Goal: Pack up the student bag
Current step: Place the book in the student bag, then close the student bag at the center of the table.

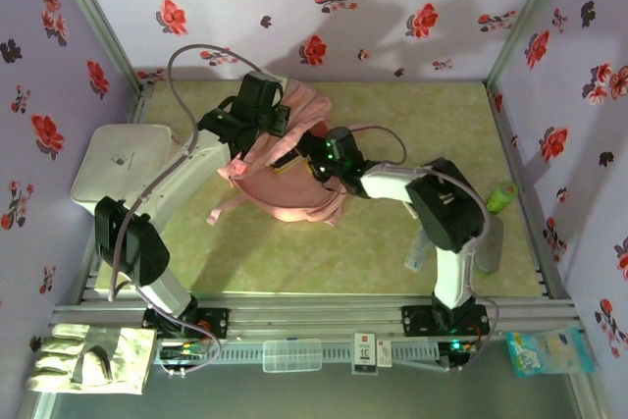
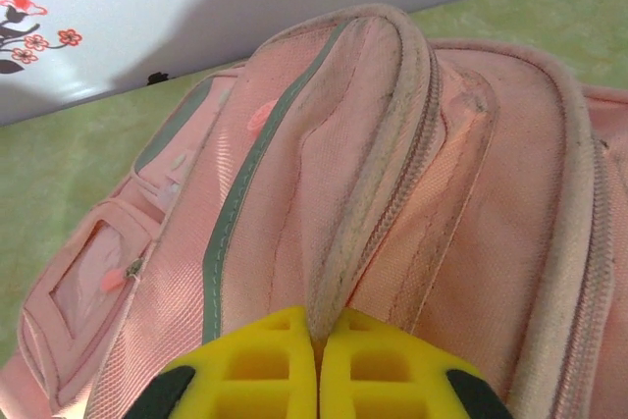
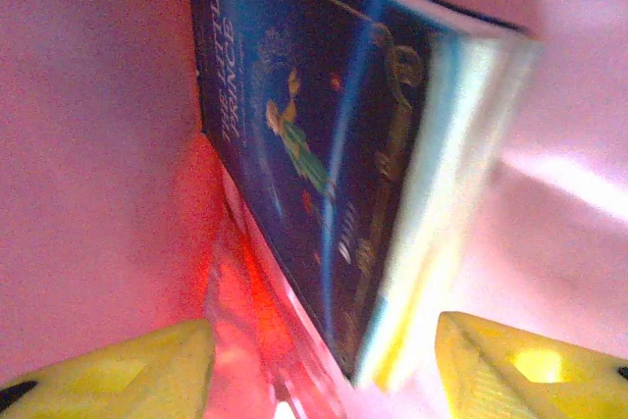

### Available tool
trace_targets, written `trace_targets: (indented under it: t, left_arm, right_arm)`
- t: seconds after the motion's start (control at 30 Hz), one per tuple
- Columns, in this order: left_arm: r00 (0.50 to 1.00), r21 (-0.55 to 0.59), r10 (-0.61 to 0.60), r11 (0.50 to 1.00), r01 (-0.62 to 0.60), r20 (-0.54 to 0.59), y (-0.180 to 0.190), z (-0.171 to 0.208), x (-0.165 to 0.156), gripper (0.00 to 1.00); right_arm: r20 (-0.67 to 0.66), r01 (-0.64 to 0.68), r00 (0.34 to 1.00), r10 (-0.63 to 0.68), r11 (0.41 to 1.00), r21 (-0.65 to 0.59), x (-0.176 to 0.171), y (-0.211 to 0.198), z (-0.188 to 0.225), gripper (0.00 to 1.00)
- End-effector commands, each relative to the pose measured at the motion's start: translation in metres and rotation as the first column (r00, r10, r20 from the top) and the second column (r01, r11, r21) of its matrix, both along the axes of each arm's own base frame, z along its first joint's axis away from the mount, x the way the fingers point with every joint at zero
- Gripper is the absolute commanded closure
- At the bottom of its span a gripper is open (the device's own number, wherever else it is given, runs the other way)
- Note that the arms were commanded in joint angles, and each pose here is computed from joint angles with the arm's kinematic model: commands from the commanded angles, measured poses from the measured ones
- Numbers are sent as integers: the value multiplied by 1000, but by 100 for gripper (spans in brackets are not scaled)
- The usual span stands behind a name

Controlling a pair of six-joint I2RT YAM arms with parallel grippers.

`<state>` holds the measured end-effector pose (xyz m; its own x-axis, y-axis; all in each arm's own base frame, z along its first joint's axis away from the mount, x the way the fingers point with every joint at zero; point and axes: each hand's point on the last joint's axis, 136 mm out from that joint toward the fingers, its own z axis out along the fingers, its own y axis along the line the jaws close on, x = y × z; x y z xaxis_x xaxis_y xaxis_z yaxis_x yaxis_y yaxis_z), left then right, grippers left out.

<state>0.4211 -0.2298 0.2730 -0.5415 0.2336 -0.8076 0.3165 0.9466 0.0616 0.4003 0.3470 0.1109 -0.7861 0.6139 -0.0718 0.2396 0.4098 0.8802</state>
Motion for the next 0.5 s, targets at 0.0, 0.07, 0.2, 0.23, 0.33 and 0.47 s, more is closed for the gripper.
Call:
trace_targets:
  t: [0.0,0.07,0.2,0.23,0.33,0.47]
  left_arm:
    - [989,-112,48,993,-32,137,14,51,3,100]
    - [992,-96,51,995,-40,115,19,39,1,100]
    - [999,-61,10,998,-7,54,24,7,-12,100]
    - [999,-61,1,998,1,43,24,1,-15,100]
    - [999,-62,-39,997,39,-8,23,-20,-29,90]
    - [988,-99,-111,990,100,-105,15,-42,-48,21]
  right_arm:
    - [74,36,997,-27,992,-119,-19,-37,23,34]
    - [69,71,996,-59,979,-191,-34,-61,18,31]
    - [69,148,989,-133,926,-348,-60,-111,1,28]
    - [78,174,985,-156,909,-379,-64,-123,0,27]
    - [114,243,970,-215,835,-494,-72,-163,5,23]
    - [149,319,945,-291,718,-618,-74,-211,16,20]
